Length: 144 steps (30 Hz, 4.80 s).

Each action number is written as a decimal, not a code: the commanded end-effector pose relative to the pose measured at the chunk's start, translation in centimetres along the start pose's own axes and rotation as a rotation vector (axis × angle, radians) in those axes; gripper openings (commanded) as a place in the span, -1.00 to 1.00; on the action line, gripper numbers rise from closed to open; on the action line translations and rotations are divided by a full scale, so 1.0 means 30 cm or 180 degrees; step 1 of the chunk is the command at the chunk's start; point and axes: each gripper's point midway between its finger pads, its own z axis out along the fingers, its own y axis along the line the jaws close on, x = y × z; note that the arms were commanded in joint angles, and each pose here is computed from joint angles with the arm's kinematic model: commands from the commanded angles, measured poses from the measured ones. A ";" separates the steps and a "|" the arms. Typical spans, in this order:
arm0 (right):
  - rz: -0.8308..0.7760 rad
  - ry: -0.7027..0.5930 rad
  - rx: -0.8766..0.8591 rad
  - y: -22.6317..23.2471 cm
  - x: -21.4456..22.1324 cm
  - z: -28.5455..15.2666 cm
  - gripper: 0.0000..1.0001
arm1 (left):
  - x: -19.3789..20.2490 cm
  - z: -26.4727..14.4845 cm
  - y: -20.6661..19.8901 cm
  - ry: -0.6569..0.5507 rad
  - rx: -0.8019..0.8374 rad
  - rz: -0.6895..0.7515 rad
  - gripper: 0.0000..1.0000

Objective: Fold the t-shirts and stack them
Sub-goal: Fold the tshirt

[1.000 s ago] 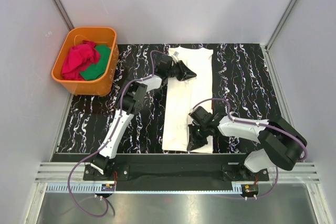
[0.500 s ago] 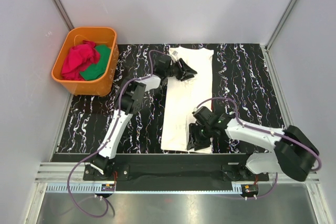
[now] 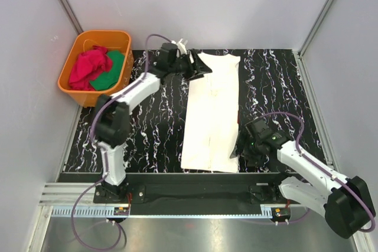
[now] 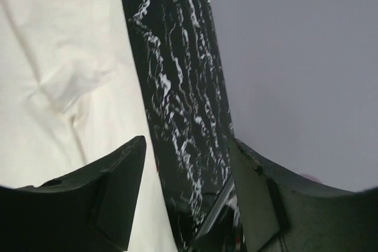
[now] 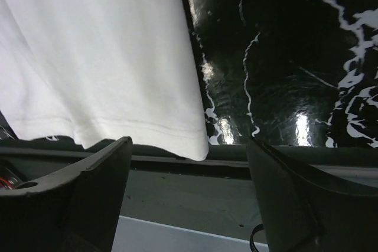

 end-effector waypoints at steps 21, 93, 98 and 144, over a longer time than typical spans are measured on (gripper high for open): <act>0.0455 0.0297 -0.0285 -0.017 0.042 0.105 0.21 | 0.917 -0.590 0.520 0.0974 -0.2059 0.0246 0.32; 0.0229 -0.0093 -0.0886 0.206 -0.191 -0.060 -1.00 | 0.946 -0.635 0.364 0.0918 -0.1976 0.0216 -1.00; 0.0086 -0.0145 -0.0927 0.290 -0.378 -0.053 -1.00 | 0.723 -0.503 0.275 0.0815 -0.1616 0.0146 -1.00; 0.0100 -0.0084 -0.1113 0.314 -0.837 0.056 -1.00 | 0.174 -0.272 0.397 0.0330 -0.1514 -0.0223 -1.00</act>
